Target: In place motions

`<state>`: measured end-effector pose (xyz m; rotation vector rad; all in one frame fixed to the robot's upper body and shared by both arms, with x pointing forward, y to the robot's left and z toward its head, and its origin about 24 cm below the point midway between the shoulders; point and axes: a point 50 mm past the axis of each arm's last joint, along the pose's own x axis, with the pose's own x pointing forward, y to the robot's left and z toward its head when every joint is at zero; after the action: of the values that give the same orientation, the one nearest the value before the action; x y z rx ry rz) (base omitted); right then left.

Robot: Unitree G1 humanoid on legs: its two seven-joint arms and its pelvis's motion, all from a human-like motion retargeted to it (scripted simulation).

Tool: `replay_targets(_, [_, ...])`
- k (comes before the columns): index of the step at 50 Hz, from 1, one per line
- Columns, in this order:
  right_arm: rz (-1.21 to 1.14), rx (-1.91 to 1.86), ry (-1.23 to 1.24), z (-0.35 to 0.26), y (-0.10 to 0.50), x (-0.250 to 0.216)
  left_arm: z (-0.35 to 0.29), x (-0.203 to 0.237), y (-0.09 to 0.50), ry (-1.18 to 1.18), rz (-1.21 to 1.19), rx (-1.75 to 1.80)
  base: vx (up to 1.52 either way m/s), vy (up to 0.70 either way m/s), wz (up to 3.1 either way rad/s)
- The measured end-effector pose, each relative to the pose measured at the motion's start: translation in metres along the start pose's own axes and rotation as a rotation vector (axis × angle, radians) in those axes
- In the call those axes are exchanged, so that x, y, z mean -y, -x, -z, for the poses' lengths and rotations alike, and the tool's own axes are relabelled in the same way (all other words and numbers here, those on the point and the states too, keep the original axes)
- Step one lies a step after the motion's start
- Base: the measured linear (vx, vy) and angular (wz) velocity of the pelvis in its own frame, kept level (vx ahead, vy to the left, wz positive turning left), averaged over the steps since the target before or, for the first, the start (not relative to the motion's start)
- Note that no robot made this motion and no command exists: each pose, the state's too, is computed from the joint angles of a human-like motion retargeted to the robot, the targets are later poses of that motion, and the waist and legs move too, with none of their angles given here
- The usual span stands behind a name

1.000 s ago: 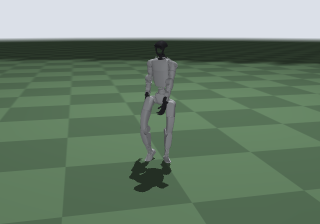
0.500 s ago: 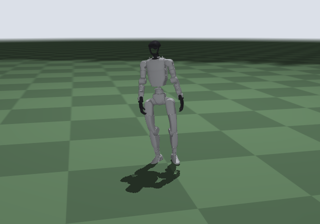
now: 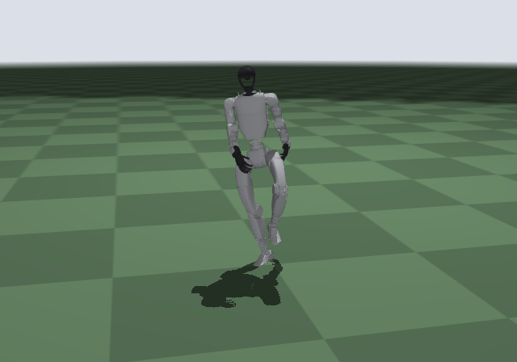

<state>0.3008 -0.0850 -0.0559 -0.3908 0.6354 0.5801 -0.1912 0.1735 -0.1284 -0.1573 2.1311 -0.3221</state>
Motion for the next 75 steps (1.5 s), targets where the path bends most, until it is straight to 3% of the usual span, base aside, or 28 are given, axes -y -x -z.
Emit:
replay_targets(7, [-0.022, 0.01, -0.001, 0.005, 0.0, -0.009, -0.026, -0.018, 0.008, 0.047, -0.093, 0.091, -0.01, 0.0, -0.01])
replay_targets(24, [-0.079, -0.298, 0.01, 0.104, 0.021, -0.046, -0.083, -0.058, 0.037, 0.307, -0.215, 0.317, 0.02, 0.02, 0.4])
replay_targets(38, [-0.098, -0.431, 0.045, 0.165, 0.053, -0.064, -0.107, -0.056, 0.043, 0.312, -0.229, 0.425, 0.14, 0.06, 0.07])
replay_targets(47, [-0.062, -0.727, 0.026, 0.249, 0.12, -0.079, -0.148, -0.043, 0.056, 0.359, -0.167, 0.503, 0.17, 0.11, 0.62])
replay_targets(56, [-0.026, -1.057, -0.149, 0.316, 0.221, -0.132, -0.258, -0.033, 0.13, 0.149, -0.219, 0.809, 0.2, 0.11, -0.17])
replay_targets(63, [0.034, -1.249, -0.12, 0.336, 0.265, -0.121, -0.348, -0.013, 0.253, 0.074, -0.267, 1.254, -0.09, 0.18, -0.19])
replay_targets(70, [0.14, -1.379, -0.297, 0.345, 0.304, -0.137, -0.382, 0.018, 0.372, -0.095, -0.368, 1.647, -0.04, 0.05, 0.66])
replay_targets(75, [0.173, -1.453, -0.375, 0.347, 0.325, -0.152, -0.384, 0.028, 0.401, -0.117, -0.436, 1.756, 0.05, -0.04, 0.2])
